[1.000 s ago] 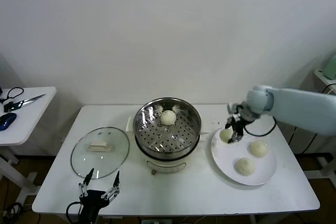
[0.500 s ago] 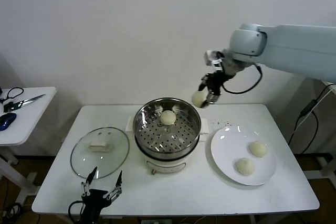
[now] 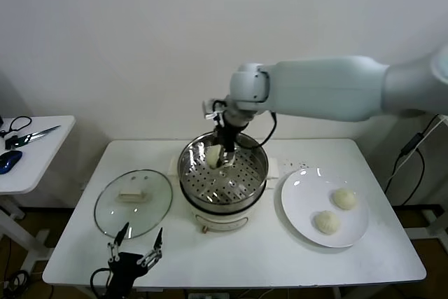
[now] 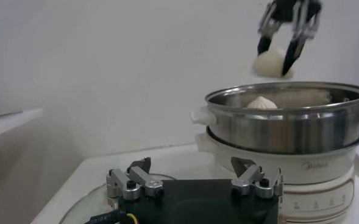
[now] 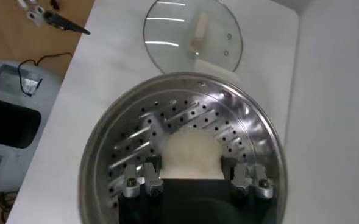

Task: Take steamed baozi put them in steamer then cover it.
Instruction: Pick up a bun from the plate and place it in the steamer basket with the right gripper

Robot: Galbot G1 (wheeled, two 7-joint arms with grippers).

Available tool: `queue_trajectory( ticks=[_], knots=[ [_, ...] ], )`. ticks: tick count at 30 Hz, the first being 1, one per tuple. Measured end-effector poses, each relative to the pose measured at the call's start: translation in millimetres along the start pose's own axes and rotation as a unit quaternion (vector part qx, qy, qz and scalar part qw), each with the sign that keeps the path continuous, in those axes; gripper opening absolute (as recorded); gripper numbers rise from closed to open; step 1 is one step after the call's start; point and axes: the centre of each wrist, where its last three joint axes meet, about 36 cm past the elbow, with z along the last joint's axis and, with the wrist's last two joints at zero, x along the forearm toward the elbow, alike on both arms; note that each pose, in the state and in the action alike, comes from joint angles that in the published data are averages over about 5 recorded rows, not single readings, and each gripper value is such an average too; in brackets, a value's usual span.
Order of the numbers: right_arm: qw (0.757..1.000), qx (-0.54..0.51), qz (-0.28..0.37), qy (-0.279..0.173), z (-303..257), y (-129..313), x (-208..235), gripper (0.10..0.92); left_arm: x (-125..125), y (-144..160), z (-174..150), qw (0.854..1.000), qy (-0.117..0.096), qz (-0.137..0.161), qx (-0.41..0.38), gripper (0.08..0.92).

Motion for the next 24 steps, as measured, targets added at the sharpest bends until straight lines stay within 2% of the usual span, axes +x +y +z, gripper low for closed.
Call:
queue_trajectory(
  ticks=[9, 17, 24],
  knots=[
    [1.0, 0.004, -0.001, 0.009, -20.4, -5.3, -58.6, 0.645, 0.4, 1.2, 0.8, 1.0, 0.001, -0.003, 0.001, 0.823],
    [1.0, 0.001, 0.01, 0.014, -21.8, -9.0, -78.3, 0.652, 1.0, -0.2, 0.7, 1.0, 0.0, -0.004, 0.003, 0.823],
    [1.0, 0.006, 0.013, 0.006, -20.7, -11.8, -73.9, 0.798, 2.9, -1.1, -1.2, 1.0, -0.001, -0.005, 0.004, 0.823]
  ],
)
